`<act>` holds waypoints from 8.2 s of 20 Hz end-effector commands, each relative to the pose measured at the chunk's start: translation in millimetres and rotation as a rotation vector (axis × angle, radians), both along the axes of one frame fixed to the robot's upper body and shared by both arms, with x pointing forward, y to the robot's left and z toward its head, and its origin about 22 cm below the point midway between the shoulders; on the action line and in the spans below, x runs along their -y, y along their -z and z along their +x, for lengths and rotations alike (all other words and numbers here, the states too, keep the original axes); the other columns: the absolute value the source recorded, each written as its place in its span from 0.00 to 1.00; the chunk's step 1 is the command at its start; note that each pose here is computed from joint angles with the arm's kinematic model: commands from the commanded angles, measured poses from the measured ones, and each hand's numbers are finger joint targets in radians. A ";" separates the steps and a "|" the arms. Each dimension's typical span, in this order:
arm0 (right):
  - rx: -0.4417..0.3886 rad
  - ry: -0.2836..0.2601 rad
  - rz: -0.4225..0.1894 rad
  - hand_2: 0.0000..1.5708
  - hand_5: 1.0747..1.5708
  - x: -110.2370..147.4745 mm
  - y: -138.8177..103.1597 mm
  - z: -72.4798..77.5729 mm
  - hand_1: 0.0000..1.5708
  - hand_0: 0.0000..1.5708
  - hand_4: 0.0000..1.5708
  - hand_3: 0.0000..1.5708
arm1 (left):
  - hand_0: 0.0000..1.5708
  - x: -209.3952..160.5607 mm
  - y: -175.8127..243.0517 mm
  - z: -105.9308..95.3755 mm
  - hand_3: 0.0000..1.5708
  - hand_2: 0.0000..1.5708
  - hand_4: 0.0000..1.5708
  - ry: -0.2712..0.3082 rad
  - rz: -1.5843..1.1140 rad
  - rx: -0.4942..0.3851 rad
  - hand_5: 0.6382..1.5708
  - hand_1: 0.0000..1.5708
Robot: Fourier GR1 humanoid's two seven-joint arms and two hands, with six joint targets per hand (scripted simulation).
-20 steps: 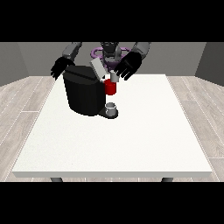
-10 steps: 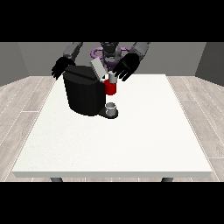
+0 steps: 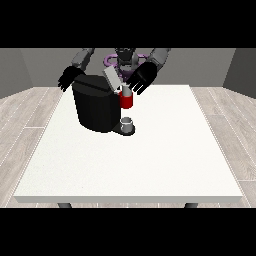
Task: Insert the coffee pod into the coffee machine and close the lid
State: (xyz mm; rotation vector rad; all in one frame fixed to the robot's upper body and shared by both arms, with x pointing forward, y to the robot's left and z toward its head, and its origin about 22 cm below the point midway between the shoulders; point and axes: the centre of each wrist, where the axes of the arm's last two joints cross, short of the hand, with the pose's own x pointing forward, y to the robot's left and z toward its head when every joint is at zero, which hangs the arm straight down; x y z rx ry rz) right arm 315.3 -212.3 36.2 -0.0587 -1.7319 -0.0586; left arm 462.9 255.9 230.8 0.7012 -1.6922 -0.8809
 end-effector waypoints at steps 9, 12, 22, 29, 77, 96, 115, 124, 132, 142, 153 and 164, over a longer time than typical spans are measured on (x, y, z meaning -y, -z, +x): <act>-0.012 0.022 0.002 0.00 1.00 -6.4 -20.4 13.4 0.00 0.00 0.28 0.00 | 0.78 22.5 3.8 3.7 0.75 0.81 0.31 -0.012 0.027 -0.023 1.00 0.78; -0.013 0.022 0.018 0.00 1.00 24.5 5.0 2.7 0.00 0.00 0.28 0.00 | 0.78 11.0 10.7 1.7 0.73 0.80 0.30 0.009 0.015 -0.068 1.00 0.78; 0.022 0.032 0.010 0.00 1.00 20.7 7.4 -2.4 0.00 0.00 0.28 0.00 | 0.69 -19.2 -1.9 -2.5 0.61 0.72 0.26 0.002 0.065 -0.017 1.00 0.69; 0.048 0.012 0.007 0.00 1.00 1.0 1.6 0.6 0.00 0.00 0.26 0.00 | 0.68 -22.7 -15.8 -2.4 0.61 0.71 0.23 0.001 0.065 0.033 1.00 0.68; -0.148 -0.028 -0.073 0.00 1.00 70.9 3.1 -38.1 0.00 0.00 0.00 0.00 | 0.00 -1.9 270.1 -100.8 0.00 0.00 0.00 -0.006 -0.801 -0.438 1.00 0.00; -0.111 -0.134 -0.118 0.00 1.00 63.2 2.9 -9.0 0.00 0.00 0.00 0.00 | 0.00 11.9 251.4 -139.2 0.00 0.00 0.00 0.087 -0.936 -0.408 1.00 0.00; -0.073 -0.228 -0.154 0.00 1.00 18.1 -16.3 46.0 0.00 0.00 0.00 0.00 | 0.00 -17.7 215.7 -162.6 0.00 0.00 0.00 0.049 -0.921 -0.260 1.00 0.00; -0.014 -0.205 -0.169 0.00 1.00 12.7 -32.5 67.0 0.00 0.00 0.03 0.00 | 0.00 -23.2 199.9 -161.9 0.00 0.00 0.08 0.082 -0.960 -0.240 1.00 0.00; -0.012 -0.258 -0.185 0.00 1.00 -1.0 -38.4 75.2 0.00 0.00 0.00 0.00 | 0.00 -11.6 205.6 -160.6 0.00 0.00 0.00 0.051 -0.933 -0.219 1.00 0.00; 0.037 -0.326 -0.246 0.00 1.00 -43.8 -56.9 82.0 0.00 0.00 0.14 0.00 | 0.00 -15.5 221.5 -160.0 0.00 0.00 0.09 -0.007 -0.901 -0.177 1.00 0.00; -0.007 -0.355 -0.313 0.00 1.00 -54.6 -58.7 87.1 0.00 0.00 0.09 0.00 | 0.00 -28.5 218.3 -167.0 0.00 0.00 0.00 0.010 -0.939 -0.265 1.00 0.00; 0.084 -0.510 -0.153 0.00 1.00 -82.6 -20.4 46.9 0.00 0.00 0.18 0.00 | 0.00 -21.1 246.4 -181.1 0.00 0.00 0.16 -0.013 -0.950 -0.213 1.00 0.00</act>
